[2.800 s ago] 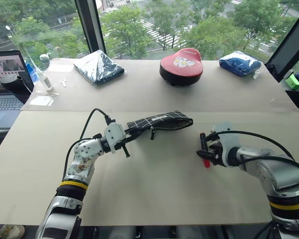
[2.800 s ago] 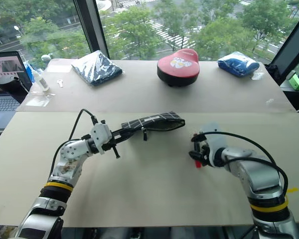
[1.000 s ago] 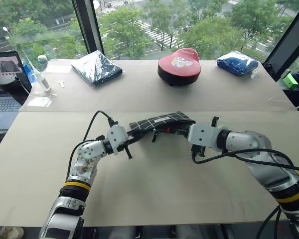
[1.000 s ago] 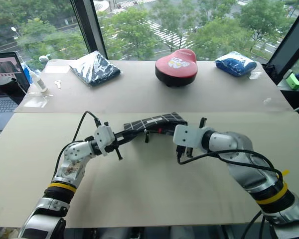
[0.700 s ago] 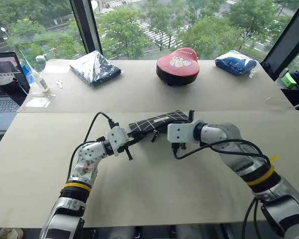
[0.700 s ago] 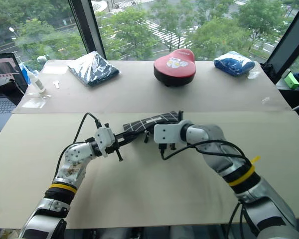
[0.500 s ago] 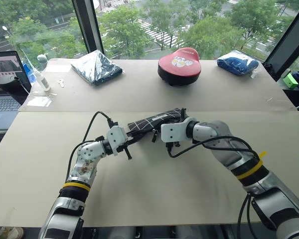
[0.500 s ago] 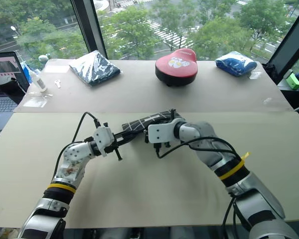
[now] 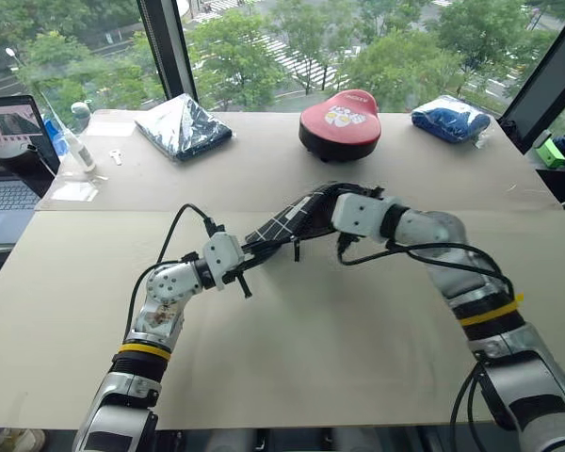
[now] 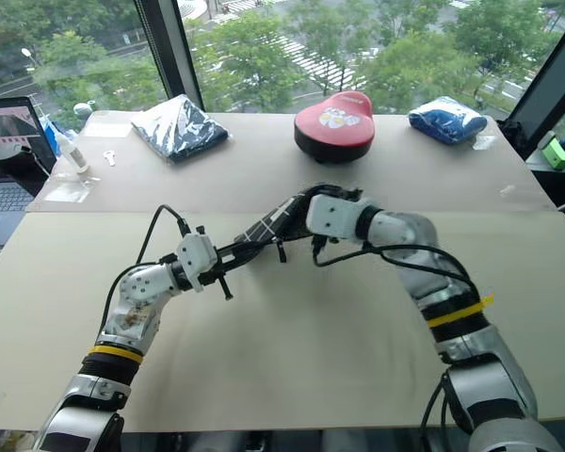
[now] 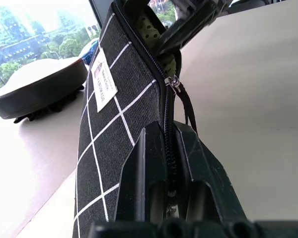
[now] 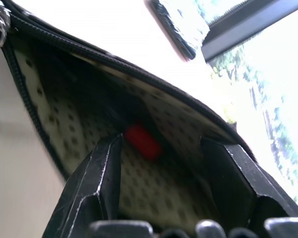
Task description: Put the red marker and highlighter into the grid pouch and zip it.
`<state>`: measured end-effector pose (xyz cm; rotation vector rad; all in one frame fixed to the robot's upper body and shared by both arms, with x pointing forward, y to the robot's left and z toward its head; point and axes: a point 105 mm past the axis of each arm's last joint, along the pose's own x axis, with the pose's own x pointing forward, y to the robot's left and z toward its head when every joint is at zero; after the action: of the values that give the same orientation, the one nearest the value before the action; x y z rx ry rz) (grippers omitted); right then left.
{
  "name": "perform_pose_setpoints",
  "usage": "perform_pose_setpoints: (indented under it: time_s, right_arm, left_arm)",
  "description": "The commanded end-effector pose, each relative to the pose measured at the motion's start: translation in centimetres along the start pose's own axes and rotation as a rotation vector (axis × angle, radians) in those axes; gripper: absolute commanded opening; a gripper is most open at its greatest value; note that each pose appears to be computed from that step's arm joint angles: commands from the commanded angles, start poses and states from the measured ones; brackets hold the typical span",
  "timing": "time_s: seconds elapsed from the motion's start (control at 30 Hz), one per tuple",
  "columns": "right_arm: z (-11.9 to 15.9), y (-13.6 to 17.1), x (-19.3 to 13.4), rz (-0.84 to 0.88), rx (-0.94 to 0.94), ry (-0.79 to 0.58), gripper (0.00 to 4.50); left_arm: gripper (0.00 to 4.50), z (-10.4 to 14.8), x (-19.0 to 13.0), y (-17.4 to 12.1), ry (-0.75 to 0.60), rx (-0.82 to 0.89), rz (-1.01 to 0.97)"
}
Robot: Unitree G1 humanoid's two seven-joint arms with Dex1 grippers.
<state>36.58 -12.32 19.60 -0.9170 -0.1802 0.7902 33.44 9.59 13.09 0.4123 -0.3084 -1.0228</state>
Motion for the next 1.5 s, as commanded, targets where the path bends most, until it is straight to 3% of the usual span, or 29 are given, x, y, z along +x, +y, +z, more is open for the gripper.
perform_pose_setpoints:
  time_s: [0.03,0.13,0.23,0.33,0.53,0.67,1.1,1.37,1.5]
  right_arm:
    - [2.0,0.6,-4.3,0.15,0.285,-0.064,2.76]
    - [3.4,3.1,-7.6,0.332,0.482,-0.09,2.76]
    - [3.7,4.4,-8.7,0.369,0.642,-0.098,2.76]
    - [3.4,6.5,-8.3,0.373,0.771,-0.07,2.76]
    - [1.6,10.1,-4.8,0.312,0.826,0.068,2.76]
    - [-1.7,9.6,-0.7,0.126,0.819,0.245,2.76]
    - [2.9,8.0,4.3,0.149,0.854,0.084,2.76]
    - [3.4,7.7,4.8,0.144,0.872,0.069,2.76]
    - [3.5,7.4,4.6,0.135,0.86,0.059,1.84]
  left_arm:
    - [0.0,1.1,0.1,0.4,-0.033,0.023,0.008]
    - [0.0,1.1,0.1,0.4,-0.032,0.019,0.008]
    - [0.0,1.2,0.2,0.4,-0.033,0.014,0.007]
    - [0.0,1.3,0.3,0.4,-0.036,0.009,0.006]
    - [0.0,1.4,0.4,0.3,-0.039,0.001,0.004]
    - [0.0,1.4,0.4,0.2,-0.042,0.0,-0.001]
    - [0.0,1.4,0.7,0.4,-0.042,0.006,0.003]
    - [0.0,1.5,0.7,0.3,-0.044,0.005,0.007]
    - [0.0,1.6,0.7,0.3,-0.044,0.006,0.007]
